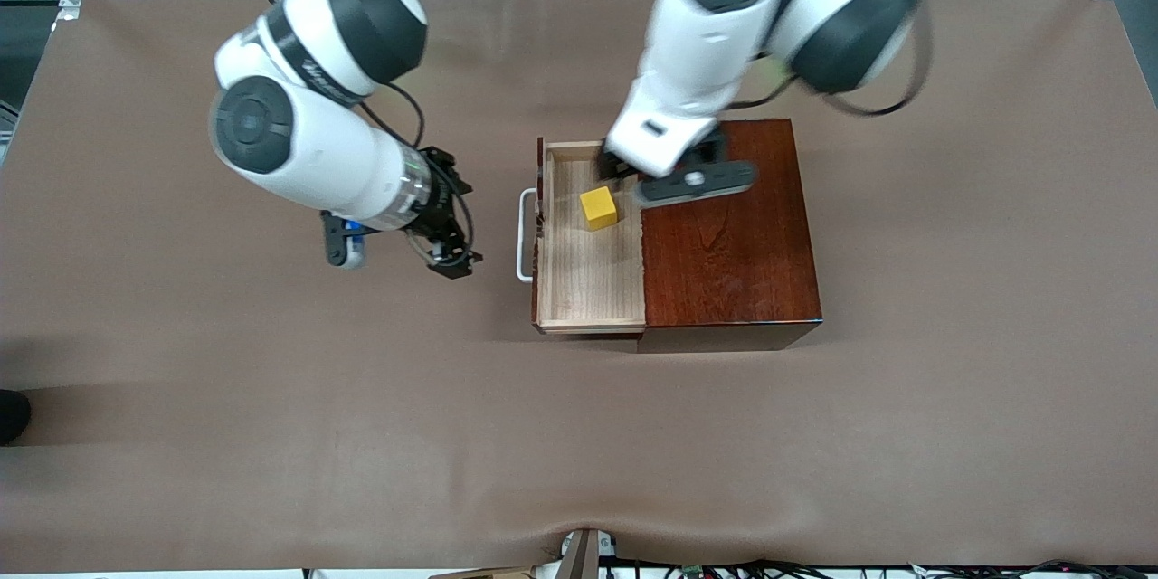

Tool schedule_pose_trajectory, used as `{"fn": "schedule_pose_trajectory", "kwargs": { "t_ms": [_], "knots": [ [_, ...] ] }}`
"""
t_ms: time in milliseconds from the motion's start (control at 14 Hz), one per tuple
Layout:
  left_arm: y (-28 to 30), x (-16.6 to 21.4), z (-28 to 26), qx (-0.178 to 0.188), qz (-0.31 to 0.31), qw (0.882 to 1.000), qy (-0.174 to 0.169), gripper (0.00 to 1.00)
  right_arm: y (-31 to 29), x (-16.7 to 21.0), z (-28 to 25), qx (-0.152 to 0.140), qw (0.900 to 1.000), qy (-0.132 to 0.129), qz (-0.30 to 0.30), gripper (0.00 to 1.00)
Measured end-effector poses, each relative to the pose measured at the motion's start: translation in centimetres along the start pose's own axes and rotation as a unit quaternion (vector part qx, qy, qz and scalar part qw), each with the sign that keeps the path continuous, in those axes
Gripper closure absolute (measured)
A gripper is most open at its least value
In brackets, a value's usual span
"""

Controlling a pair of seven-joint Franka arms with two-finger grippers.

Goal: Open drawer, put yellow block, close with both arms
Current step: 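Withdraw the right gripper while the left gripper reaches the drawer handle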

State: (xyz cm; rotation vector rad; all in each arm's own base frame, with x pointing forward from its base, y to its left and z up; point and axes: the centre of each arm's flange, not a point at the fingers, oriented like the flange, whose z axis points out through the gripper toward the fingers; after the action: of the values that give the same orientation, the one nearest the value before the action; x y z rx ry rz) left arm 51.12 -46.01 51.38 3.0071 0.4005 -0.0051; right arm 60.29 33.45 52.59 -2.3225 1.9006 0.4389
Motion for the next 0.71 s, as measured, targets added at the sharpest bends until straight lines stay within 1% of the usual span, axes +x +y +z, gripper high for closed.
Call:
{"fn": "schedule_pose_trajectory", "kwargs": {
  "t_ms": [71,214,357,500,714],
  "knots": [
    [2.1,-0.8,2.0,-0.014,-0.026,1.000,0.005,0.00,0.2,0.3,-0.6,-0.001,1.000,0.000,-0.018,0.00],
    [5.7,-2.2,5.9,-0.036,-0.069,0.997,0.017,0.00,0.6,1.6,-1.5,-0.013,0.999,0.002,-0.038,0.00],
    [8.6,-4.1,8.8,-0.042,-0.088,0.994,0.041,0.00,0.6,3.8,-2.8,-0.015,0.998,0.001,-0.059,0.00],
    [11.3,-6.6,10.2,-0.056,-0.105,0.991,0.066,0.00,0.8,5.2,-4.5,-0.007,0.996,0.000,-0.093,0.00],
    [13.6,-8.5,12.2,-0.086,-0.134,0.984,0.076,0.00,1.2,8.0,-6.7,-0.005,0.994,-0.001,-0.107,0.00]
  ]
}}
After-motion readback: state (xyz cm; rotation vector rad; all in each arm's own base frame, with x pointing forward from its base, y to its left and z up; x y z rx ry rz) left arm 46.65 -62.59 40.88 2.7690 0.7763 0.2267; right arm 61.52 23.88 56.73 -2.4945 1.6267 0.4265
